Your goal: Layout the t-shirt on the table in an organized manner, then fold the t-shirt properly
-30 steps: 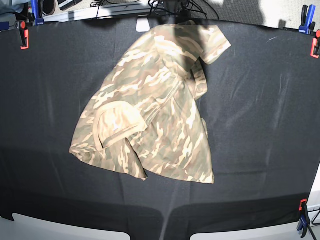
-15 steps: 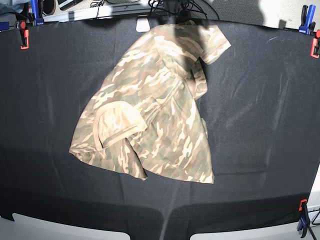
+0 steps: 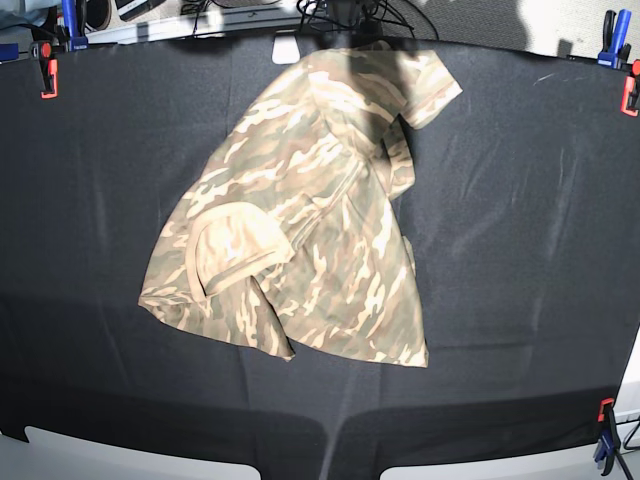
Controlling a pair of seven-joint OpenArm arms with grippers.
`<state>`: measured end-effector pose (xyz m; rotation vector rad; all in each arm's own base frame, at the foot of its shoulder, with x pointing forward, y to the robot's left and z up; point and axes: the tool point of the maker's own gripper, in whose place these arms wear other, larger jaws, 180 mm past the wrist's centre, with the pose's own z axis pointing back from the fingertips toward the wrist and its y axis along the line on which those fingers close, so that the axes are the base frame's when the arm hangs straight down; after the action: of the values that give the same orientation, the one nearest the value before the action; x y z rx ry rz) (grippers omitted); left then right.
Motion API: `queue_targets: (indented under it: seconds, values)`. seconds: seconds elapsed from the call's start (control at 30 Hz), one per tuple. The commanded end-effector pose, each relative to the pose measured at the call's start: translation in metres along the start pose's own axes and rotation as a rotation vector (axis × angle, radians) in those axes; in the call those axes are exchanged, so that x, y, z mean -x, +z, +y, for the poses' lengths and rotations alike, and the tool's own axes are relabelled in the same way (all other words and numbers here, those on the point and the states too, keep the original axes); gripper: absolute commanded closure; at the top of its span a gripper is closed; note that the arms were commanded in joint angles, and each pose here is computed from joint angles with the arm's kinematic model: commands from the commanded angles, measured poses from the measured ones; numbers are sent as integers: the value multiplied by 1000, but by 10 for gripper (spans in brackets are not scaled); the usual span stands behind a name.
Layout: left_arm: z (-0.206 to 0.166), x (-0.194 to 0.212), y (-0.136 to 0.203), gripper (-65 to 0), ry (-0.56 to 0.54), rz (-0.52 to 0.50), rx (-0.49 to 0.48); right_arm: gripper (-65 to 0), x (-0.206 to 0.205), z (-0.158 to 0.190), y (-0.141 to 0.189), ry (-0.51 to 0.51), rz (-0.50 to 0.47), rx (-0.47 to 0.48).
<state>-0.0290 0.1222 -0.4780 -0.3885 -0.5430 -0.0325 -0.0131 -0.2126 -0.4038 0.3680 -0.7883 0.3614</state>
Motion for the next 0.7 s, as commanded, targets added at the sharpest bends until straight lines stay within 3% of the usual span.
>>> queue_targets:
  seconds: [0.0, 0.47, 0.67]
  values:
    - [-1, -1, 4, -176, 5, -13, 5, -239, -13, 3, 2, 13, -37, -16]
    - [2, -19, -8, -176, -16, -51, 9, -239, -127, 10, -30, 221, -322, -72]
    - [-1, -5, -8, -176, -26, 79, 17, -239, -142, 4, -37, 248, -367, -61]
